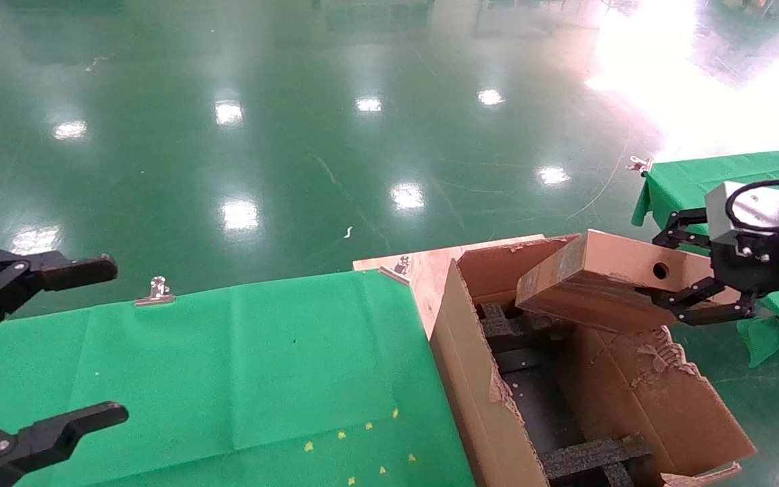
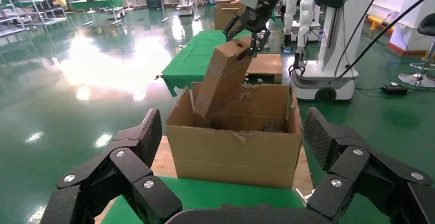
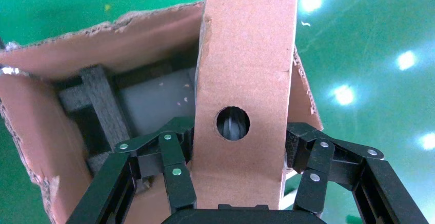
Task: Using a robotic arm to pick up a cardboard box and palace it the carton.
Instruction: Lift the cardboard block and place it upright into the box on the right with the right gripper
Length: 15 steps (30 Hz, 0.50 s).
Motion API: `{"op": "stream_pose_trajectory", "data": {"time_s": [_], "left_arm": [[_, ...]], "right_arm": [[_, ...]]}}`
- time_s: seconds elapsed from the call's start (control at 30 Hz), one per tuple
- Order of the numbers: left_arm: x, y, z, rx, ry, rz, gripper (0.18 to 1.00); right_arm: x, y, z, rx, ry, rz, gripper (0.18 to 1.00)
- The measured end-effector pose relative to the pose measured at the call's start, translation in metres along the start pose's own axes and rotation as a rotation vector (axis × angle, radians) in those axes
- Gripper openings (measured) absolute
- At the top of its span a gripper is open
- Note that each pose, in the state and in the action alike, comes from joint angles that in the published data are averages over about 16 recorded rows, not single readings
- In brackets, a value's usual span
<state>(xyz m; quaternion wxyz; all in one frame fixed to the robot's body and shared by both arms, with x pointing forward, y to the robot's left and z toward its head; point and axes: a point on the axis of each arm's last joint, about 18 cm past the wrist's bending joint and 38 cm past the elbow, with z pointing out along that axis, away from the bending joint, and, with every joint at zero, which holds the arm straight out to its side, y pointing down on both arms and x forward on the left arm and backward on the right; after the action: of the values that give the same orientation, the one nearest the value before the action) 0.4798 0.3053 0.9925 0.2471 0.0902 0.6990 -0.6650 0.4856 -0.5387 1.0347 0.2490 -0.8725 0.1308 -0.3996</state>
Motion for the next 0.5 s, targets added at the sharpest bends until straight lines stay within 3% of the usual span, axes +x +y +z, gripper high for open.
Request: {"op": "stream_pose_trajectory", "data": {"time_s": [0.17,0.5], "left_arm": [[0.0,0.0,0.0,0.0,0.0,0.0,1.001],[0.0,0.0,0.0,0.0,0.0,0.0,1.001]], "right_arm": [[0.0,0.01,0.008,0.01,0.02,0.146,0.303],[-0.003,0.039,0.023,0.033,0.08,0.52,0.302]]}}
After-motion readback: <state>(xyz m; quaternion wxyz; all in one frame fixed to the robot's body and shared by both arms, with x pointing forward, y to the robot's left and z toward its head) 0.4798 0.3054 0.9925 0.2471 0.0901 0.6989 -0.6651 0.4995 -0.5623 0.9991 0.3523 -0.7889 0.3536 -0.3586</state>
